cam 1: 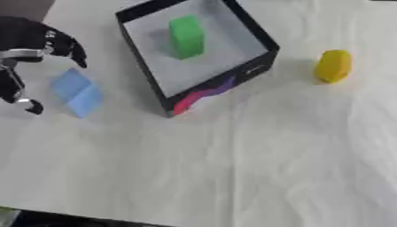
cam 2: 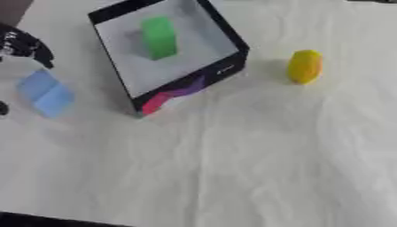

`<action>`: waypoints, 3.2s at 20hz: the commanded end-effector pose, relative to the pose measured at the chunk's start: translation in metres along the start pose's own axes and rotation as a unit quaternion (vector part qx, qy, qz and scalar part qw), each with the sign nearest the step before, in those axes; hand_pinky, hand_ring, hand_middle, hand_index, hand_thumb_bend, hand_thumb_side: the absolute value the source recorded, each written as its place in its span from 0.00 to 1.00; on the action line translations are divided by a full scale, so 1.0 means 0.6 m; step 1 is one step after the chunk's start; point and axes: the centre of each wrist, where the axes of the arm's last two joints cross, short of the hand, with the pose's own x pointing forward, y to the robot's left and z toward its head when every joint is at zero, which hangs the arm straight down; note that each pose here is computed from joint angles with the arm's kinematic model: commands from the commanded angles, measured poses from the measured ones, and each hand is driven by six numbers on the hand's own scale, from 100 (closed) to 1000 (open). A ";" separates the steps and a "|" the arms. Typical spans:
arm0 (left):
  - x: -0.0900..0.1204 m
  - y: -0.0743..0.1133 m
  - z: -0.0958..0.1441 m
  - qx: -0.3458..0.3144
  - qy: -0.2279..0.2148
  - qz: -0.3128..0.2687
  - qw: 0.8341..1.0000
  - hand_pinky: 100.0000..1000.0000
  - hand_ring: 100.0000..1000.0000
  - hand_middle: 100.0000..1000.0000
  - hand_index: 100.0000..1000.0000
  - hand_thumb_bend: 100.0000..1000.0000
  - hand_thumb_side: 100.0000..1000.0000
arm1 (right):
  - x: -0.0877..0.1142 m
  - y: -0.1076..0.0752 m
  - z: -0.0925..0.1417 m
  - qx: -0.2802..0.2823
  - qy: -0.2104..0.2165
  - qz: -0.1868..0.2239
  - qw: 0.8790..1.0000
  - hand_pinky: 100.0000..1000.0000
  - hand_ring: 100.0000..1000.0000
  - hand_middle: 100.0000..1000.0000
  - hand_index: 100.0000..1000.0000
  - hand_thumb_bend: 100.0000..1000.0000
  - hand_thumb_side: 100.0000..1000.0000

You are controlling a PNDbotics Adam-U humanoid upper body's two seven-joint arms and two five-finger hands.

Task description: Pick up objects on the table and place them in the box.

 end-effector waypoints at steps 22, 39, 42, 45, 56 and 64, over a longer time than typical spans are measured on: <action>-0.021 -0.002 0.001 -0.014 0.012 0.000 1.000 0.82 0.83 0.80 0.84 0.76 0.00 | 0.010 -0.001 -0.004 0.007 -0.007 0.008 1.000 0.97 0.81 0.76 0.83 0.00 0.39; -0.032 -0.025 -0.021 -0.011 0.006 0.041 0.999 0.78 0.77 0.66 0.74 0.66 0.00 | 0.009 0.001 -0.003 0.003 -0.002 0.009 1.000 0.97 0.81 0.76 0.83 0.00 0.41; -0.032 -0.024 -0.019 -0.004 0.006 0.050 0.999 0.76 0.75 0.60 0.68 0.58 0.00 | 0.009 0.001 -0.003 0.003 -0.002 0.009 1.000 0.97 0.81 0.76 0.83 0.00 0.41; -0.032 -0.018 -0.014 0.016 0.008 0.055 0.998 0.72 0.70 0.54 0.60 0.47 0.00 | 0.009 0.000 -0.002 0.002 -0.001 0.009 1.000 0.97 0.81 0.76 0.83 0.00 0.41; 0.008 0.143 0.050 0.182 0.026 0.003 0.983 0.71 0.65 0.50 0.55 0.51 0.00 | 0.008 -0.005 0.000 -0.002 -0.001 0.015 1.000 0.97 0.81 0.76 0.83 0.00 0.40; 0.018 0.278 0.000 0.270 0.029 -0.007 0.962 0.71 0.64 0.49 0.55 0.54 0.00 | 0.022 -0.003 -0.020 0.020 -0.023 0.003 1.000 0.97 0.81 0.76 0.83 0.00 0.37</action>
